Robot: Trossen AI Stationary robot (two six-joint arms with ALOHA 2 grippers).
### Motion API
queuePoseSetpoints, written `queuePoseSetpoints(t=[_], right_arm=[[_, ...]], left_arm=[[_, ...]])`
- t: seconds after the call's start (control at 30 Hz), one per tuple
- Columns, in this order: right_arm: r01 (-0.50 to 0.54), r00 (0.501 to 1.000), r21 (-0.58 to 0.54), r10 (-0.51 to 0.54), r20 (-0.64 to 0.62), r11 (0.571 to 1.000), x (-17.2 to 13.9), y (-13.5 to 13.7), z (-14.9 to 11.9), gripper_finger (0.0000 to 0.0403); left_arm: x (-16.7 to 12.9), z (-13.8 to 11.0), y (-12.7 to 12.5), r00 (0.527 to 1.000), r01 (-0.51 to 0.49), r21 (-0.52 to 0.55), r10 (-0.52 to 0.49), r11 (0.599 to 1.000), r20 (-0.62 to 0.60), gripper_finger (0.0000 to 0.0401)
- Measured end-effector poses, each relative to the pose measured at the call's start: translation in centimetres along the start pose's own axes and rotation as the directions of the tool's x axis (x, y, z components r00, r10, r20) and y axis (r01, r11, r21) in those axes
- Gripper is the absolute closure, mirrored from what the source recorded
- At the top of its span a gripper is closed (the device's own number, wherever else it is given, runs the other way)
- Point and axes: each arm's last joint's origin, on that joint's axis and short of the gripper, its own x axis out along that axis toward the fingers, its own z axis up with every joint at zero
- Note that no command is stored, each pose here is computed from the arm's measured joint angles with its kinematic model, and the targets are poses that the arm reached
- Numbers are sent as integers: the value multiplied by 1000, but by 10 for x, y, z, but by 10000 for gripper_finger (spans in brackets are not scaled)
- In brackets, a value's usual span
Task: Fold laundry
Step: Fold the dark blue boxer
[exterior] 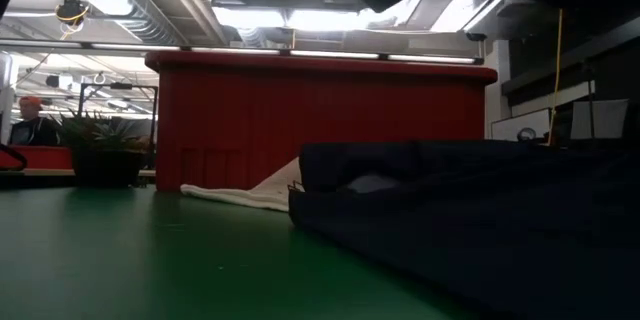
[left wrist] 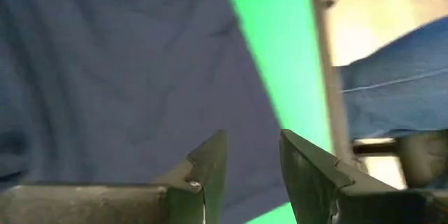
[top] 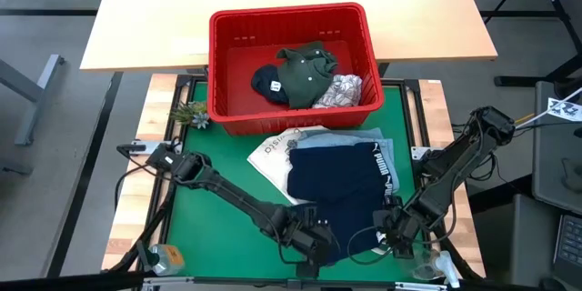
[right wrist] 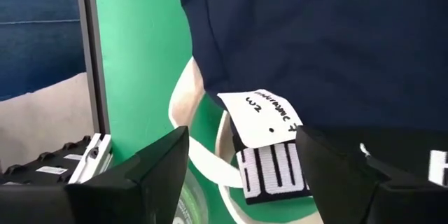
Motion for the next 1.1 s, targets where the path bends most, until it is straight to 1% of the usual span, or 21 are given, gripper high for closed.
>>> queuePoseSetpoints(t=[0.23, 0.4, 0.47, 0.67, 0.83, 0.97, 1.1], right_arm=[[5, 1000, 1, -5, 7, 1000, 0, 0, 0, 139], [5, 1000, 0, -5, 8, 1000, 0, 0, 0, 139], [3, 1000, 0, -3, 9, 1000, 0, 0, 0, 139], [1, 1000, -1, -1, 9, 1000, 0, 0, 1, 139], [4, 1000, -1, -4, 11, 1000, 0, 0, 1, 139], [6, 1000, -1, -6, 9, 1000, 0, 0, 0, 139], [5, 1000, -1, -5, 7, 1000, 0, 0, 0, 139]], left_arm=[[-1, -14, -29, 999, 43, 39, -43, 998, 17, 276], [18, -35, -44, 999, 36, 82, -35, 996, -12, 276], [23, -37, -47, 999, 44, 83, -44, 996, -4, 276], [41, -44, -45, 999, 46, 78, -46, 996, -14, 276], [43, -40, -38, 999, 42, 60, -41, 997, -18, 269], [44, -35, -32, 999, 43, -18, -43, 999, -10, 245], [50, -37, -30, 996, 82, -36, -84, 996, -38, 213]])
